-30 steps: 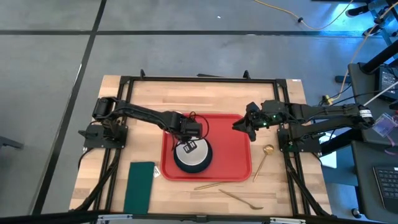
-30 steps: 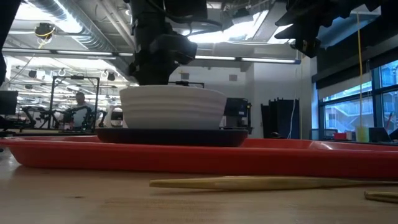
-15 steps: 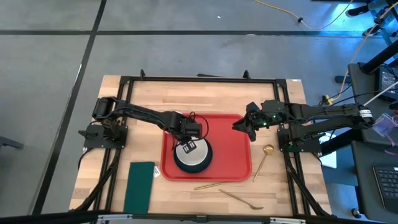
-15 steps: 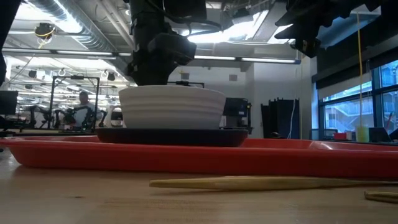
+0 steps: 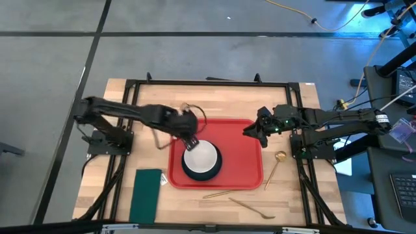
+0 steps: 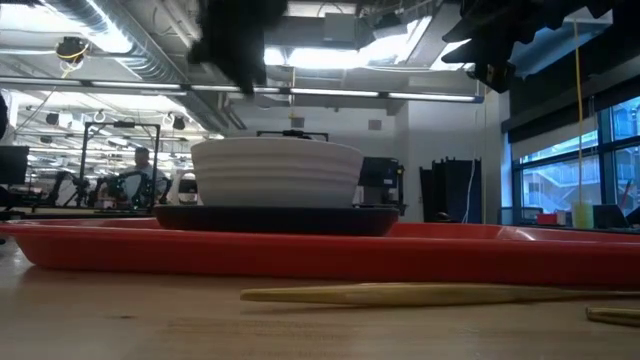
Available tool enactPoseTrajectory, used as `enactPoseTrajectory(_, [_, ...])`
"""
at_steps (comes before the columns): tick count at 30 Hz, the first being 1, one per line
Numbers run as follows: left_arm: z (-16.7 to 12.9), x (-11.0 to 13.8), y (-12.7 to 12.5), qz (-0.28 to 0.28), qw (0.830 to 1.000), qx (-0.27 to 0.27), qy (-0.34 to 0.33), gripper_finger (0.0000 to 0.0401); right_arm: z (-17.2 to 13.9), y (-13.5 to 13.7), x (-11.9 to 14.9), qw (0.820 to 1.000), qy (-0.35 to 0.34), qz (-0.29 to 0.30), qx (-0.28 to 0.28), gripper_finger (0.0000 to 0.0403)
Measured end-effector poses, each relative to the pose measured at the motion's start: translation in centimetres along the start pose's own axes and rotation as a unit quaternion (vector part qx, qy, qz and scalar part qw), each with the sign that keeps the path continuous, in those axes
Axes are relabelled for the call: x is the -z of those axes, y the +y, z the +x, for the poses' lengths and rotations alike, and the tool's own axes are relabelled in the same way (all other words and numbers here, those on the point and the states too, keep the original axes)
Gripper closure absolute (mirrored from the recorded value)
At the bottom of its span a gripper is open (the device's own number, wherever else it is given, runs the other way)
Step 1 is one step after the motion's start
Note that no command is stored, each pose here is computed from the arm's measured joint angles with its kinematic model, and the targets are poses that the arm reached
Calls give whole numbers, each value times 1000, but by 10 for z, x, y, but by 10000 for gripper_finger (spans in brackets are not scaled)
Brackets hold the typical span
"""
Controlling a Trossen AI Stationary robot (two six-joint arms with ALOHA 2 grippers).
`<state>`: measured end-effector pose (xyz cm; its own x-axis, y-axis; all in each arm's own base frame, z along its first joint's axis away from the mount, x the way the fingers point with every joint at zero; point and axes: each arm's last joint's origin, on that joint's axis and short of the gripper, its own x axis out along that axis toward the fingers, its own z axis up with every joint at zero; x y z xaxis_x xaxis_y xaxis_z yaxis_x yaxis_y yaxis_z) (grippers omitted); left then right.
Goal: Set up tray
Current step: Put the green napkin to the right of the black plate on the red tray
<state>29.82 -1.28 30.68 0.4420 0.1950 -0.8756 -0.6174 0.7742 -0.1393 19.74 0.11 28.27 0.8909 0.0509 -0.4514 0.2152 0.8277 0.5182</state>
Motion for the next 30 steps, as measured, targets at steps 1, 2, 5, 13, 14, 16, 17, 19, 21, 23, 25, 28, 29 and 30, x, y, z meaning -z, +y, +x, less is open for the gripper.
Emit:
enactPoseTrajectory(1, [-14, 0, 4, -4, 1000, 4, -23, 266, 0, 0, 0, 1000, 0, 2, 0, 295])
enactPoseTrajectory(2, [-27, 2, 8, -6, 999, 9, -43, 267, 0, 0, 0, 1000, 0, 2, 0, 295])
enactPoseTrajectory(5, [-61, 9, 15, -3, 995, 39, -86, 270, 0, 0, 0, 1000, 2, 11, -4, 295])
enactPoseTrajectory(13, [-107, 47, 16, 24, 988, 152, -23, 273, 0, 1, 0, 1000, 8, 15, -11, 295])
enactPoseTrajectory(14, [-109, 55, 13, 46, 985, 163, 6, 274, 0, 1, 0, 1000, 8, 14, -11, 295])
enactPoseTrajectory(16, [-109, 72, 7, 105, 982, 151, 45, 279, 0, 1, 0, 1000, 8, 13, -11, 295])
enactPoseTrajectory(17, [-107, 81, 3, 132, 981, 132, 54, 281, 0, 1, 0, 1000, 8, 13, -11, 295])
enactPoseTrajectory(19, [-99, 97, -4, 175, 978, 96, 65, 285, 0, 1, 0, 1000, 8, 12, -11, 295])
enactPoseTrajectory(21, [-90, 113, -13, 197, 973, 84, 82, 286, 0, 1, 0, 1000, 8, 12, -11, 295])
enactPoseTrajectory(23, [-80, 128, -21, 200, 969, 82, 116, 282, 0, 1, 0, 1000, 8, 12, -11, 295])
enactPoseTrajectory(25, [-71, 143, -29, 195, 966, 73, 153, 274, 0, 1, 0, 1000, 8, 12, -11, 295])
enactPoseTrajectory(28, [-60, 161, -40, 185, 963, 52, 187, 254, 0, 1, 0, 1000, 8, 12, -11, 295])
enactPoseTrajectory(29, [-57, 167, -43, 189, 962, 44, 193, 246, 0, 1, 0, 1000, 8, 12, -11, 295])
enactPoseTrajectory(30, [-54, 172, -47, 193, 960, 36, 197, 238, 0, 1, 0, 1000, 8, 12, -11, 295])
